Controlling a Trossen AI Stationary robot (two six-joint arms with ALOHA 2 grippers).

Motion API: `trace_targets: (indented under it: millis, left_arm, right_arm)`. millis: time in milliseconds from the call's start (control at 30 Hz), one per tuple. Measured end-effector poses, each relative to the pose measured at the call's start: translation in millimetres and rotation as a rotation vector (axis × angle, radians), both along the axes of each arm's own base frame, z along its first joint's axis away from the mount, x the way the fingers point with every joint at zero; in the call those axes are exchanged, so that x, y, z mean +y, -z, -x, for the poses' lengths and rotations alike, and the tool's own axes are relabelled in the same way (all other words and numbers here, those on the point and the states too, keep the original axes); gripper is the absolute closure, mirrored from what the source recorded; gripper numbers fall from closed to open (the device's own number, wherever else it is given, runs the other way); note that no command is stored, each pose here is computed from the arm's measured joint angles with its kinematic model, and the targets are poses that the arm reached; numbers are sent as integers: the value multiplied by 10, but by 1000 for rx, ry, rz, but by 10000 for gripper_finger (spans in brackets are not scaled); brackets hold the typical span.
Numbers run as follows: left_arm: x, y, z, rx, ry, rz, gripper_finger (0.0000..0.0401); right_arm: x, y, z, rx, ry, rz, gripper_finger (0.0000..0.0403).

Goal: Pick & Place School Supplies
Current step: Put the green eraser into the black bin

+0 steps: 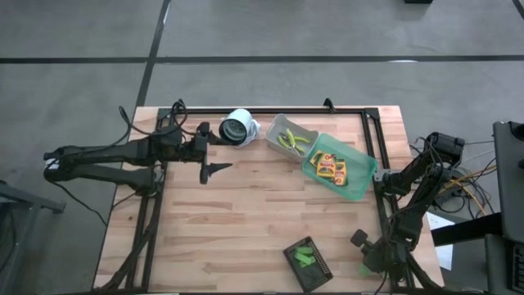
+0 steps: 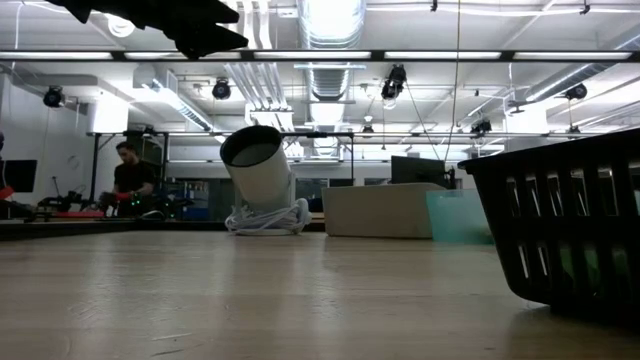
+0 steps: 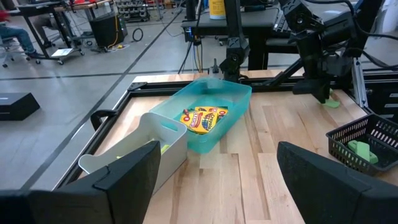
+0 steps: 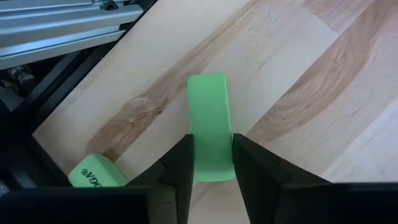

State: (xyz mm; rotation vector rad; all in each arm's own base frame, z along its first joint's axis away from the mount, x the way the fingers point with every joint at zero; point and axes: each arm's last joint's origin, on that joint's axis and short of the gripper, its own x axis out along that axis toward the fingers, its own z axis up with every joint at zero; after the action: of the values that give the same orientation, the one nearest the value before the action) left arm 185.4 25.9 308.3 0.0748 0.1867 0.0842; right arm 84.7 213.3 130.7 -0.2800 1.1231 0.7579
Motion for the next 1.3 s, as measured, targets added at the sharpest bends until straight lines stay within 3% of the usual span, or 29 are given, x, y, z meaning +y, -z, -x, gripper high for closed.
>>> trace_targets:
  millis: [267, 500, 800, 1100, 1300]
  left_arm:
    - [0, -1, 0, 0, 0, 0, 73]
    - [0, 0, 0, 0, 0, 0, 73]
    - [0, 0, 0, 0, 0, 0, 73]
    - [0, 0, 0, 0, 0, 0, 73]
    - [0, -1, 0, 0, 0, 0, 73]
  right_arm:
    - [-12, 12, -2, -12, -2, 16, 258]
    - [9, 62, -6, -12, -42, 37, 249]
    - [14, 71, -8, -24, -76, 48, 270]
    - [13, 73, -7, -24, -76, 49, 326]
    - [12, 73, -7, -23, -76, 49, 326]
